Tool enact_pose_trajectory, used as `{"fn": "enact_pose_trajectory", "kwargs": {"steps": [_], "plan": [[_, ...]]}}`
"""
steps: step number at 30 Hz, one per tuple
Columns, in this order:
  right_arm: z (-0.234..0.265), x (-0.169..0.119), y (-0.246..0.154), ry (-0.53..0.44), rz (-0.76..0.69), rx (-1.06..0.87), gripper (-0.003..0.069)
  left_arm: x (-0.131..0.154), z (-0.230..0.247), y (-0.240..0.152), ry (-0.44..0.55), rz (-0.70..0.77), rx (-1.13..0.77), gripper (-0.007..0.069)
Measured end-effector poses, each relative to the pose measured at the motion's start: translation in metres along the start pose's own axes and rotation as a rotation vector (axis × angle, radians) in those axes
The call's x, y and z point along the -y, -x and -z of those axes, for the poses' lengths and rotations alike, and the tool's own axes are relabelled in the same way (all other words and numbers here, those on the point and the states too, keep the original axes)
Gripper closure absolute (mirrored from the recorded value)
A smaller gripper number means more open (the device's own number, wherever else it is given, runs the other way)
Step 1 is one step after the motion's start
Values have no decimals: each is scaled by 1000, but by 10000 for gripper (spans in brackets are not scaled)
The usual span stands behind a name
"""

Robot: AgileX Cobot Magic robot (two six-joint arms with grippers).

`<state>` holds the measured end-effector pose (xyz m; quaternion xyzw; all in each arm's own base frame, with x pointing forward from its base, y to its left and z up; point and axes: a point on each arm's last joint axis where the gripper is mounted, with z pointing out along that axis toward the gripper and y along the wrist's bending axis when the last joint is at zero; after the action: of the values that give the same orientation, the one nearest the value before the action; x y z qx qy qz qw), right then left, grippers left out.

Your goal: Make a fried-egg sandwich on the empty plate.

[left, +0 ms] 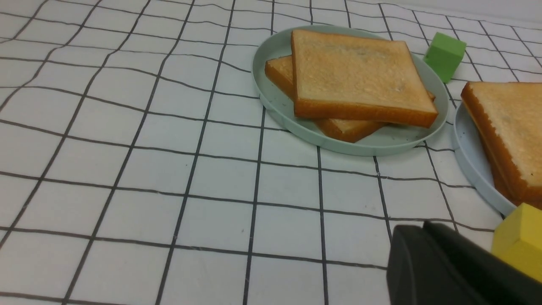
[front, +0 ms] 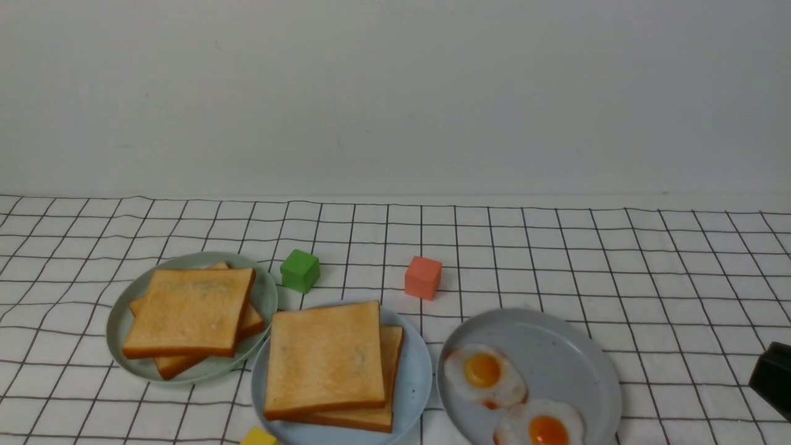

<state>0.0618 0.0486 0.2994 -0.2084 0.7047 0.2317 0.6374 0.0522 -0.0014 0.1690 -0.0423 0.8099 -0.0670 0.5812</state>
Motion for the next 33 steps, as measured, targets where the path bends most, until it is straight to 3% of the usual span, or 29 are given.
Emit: {"fn": "enact_pose_trajectory", "kwargs": {"steps": [3, 7, 13, 16, 22, 33], "plan": [[7, 2, 1, -45, 72, 18, 571, 0, 0, 0, 0, 0, 0, 596], [21, 7, -7, -193, 106, 1, 566, 0, 0, 0, 1, -3, 1, 589], [28, 21, -46, -425, -47, -69, 559, 0, 0, 0, 1, -3, 1, 586], [27, 27, -73, -487, -93, -122, 557, 0, 0, 0, 1, -3, 1, 586], [24, 33, -127, -520, -135, -231, 551, 0, 0, 0, 1, -3, 1, 584], [22, 34, -127, -519, -159, -181, 538, 0, 0, 0, 1, -5, 3, 568]]}}
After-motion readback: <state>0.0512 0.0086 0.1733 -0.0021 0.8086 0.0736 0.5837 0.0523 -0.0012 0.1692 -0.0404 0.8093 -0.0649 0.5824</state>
